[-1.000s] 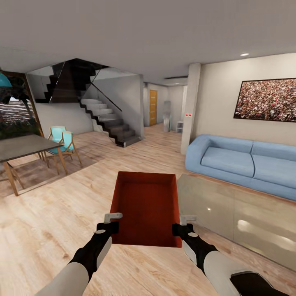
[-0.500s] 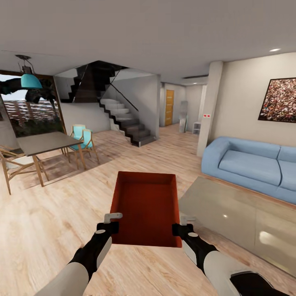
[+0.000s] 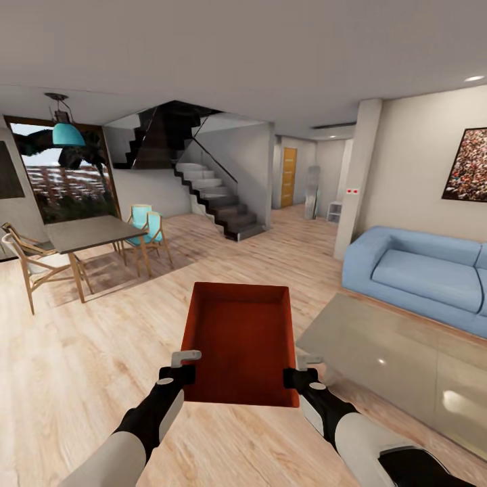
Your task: Move the two storage containers from the living room to the garage. In the garage, place one container on the floor and stack the other container on top of it (either order is fine).
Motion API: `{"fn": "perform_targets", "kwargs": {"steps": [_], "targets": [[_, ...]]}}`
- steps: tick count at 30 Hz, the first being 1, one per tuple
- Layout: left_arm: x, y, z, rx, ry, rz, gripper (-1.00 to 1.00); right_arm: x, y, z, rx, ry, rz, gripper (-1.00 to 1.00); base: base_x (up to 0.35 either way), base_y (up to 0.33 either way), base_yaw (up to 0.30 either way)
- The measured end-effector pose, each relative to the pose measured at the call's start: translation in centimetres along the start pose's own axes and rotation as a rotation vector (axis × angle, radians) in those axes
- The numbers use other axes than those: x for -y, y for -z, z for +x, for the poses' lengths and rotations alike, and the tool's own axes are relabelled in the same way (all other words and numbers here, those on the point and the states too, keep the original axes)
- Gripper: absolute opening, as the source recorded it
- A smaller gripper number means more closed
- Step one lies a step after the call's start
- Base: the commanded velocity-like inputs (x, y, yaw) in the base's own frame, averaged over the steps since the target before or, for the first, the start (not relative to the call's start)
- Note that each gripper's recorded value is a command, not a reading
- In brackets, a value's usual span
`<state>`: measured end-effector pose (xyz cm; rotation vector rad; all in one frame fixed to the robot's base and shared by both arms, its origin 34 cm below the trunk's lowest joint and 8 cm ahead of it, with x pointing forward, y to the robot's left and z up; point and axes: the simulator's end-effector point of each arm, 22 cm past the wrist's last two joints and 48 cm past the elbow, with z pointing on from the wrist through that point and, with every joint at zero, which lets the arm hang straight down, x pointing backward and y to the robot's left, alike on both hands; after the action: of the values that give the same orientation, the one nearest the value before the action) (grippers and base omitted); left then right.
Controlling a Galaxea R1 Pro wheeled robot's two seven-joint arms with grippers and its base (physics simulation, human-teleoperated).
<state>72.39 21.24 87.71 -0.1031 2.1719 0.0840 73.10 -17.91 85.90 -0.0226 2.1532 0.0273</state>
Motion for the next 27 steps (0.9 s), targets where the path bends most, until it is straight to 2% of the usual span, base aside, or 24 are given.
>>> {"fn": "perform_targets", "kwargs": {"steps": [27], "targets": [[-0.02, 0.0, 0.21, -0.005, 0.001, 0.0, -1.0, 0.0, 0.03, 0.11, -0.005, 0.002, 0.0, -1.0, 0.312, 0.0, 0.0]]}}
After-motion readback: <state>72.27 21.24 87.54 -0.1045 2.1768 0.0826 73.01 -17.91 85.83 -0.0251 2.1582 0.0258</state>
